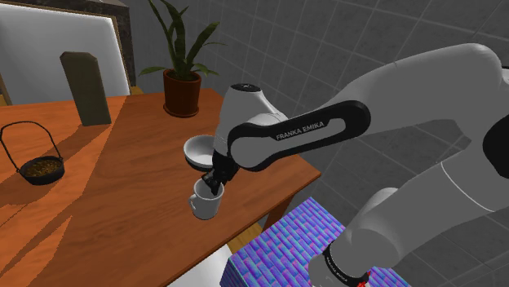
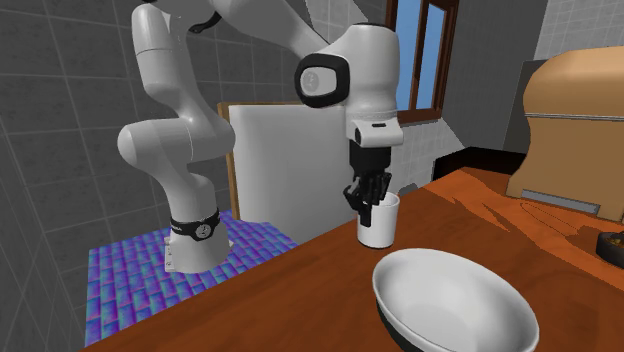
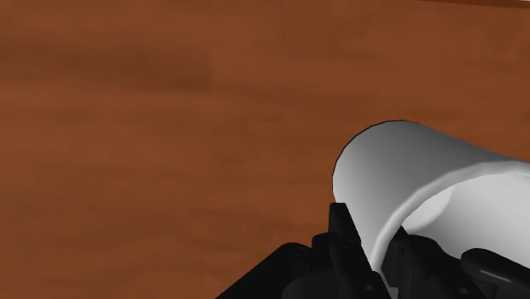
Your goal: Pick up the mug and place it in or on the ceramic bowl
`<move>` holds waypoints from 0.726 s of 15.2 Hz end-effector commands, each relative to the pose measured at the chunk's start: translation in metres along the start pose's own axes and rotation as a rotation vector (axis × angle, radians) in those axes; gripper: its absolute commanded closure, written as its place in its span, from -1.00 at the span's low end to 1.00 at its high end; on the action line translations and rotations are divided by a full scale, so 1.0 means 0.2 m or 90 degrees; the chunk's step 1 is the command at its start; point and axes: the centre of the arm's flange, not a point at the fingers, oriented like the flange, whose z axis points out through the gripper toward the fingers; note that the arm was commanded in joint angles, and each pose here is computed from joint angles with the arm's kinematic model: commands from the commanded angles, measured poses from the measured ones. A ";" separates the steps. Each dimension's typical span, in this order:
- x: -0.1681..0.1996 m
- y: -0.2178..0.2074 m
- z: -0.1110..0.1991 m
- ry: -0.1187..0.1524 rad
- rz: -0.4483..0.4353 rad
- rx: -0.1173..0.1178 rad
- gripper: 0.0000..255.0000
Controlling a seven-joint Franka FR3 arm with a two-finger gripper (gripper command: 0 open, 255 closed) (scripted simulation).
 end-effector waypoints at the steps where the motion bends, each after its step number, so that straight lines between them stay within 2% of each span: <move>1: 0.01 -0.01 -0.05 0.000 0.000 0.000 1.00; 11: 0.01 -0.03 -0.31 0.000 0.000 0.000 1.00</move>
